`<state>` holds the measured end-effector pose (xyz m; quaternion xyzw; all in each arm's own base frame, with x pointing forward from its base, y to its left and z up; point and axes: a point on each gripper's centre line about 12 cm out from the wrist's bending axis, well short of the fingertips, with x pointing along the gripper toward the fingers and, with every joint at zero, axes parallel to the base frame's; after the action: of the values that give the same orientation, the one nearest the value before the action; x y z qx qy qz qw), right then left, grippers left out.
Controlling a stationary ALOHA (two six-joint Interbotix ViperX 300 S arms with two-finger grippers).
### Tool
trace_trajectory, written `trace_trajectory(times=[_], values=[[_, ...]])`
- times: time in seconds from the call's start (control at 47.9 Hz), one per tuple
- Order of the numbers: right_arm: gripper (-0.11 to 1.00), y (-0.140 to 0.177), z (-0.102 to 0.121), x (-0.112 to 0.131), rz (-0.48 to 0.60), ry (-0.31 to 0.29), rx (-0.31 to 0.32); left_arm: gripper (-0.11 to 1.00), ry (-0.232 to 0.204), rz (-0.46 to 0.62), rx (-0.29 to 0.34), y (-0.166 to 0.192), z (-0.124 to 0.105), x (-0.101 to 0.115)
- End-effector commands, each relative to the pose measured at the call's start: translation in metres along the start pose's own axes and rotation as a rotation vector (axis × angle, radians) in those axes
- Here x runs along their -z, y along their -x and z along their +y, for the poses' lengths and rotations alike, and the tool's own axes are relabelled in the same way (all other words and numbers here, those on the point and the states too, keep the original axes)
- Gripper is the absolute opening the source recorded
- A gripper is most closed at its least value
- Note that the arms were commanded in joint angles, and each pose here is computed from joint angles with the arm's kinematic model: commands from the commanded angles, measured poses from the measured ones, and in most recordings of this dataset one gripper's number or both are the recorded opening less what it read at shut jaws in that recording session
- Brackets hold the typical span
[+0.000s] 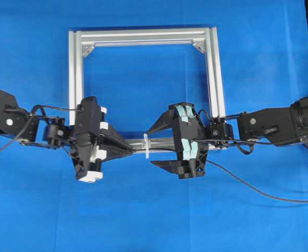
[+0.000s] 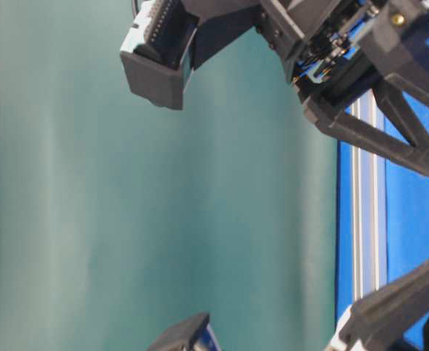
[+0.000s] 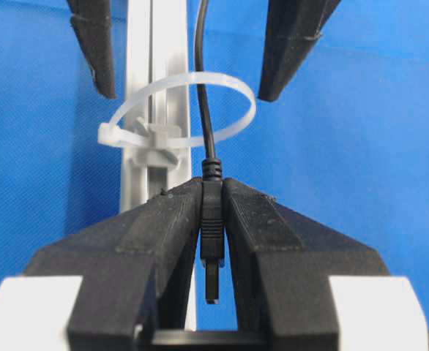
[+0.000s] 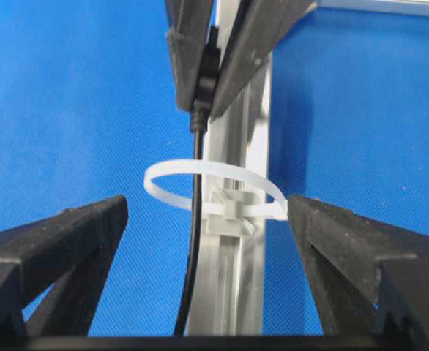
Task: Insert the wire through the string loop located in the center.
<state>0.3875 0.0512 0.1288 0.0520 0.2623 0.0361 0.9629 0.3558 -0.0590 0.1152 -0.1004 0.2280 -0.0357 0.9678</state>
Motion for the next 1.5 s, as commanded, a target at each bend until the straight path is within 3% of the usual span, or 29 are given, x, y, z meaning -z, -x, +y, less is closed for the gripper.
trace_trajectory(times=[0.0,0.46,0.815,0.919,1.483], values=[[0.93,0.001,0.002,-0.009,-0.027,0.000,-0.005,0.09,-0.004,-0.035,0.013,0.010,-0.003,-0.010],[0.93,0.002,0.002,-0.011,-0.017,0.001,-0.003,0.09,-0.001,0.003,0.019,0.063,0.001,0.017],[0.93,0.005,0.005,-0.015,-0.028,0.002,-0.010,0.09,0.080,0.014,0.033,0.113,0.007,0.042],[0.93,0.004,0.005,-0.016,-0.031,0.003,-0.011,0.09,0.086,0.019,0.041,0.127,0.008,0.049],[0.93,0.004,0.009,-0.017,-0.033,0.007,-0.021,0.09,0.066,0.106,0.025,0.132,0.009,0.055]])
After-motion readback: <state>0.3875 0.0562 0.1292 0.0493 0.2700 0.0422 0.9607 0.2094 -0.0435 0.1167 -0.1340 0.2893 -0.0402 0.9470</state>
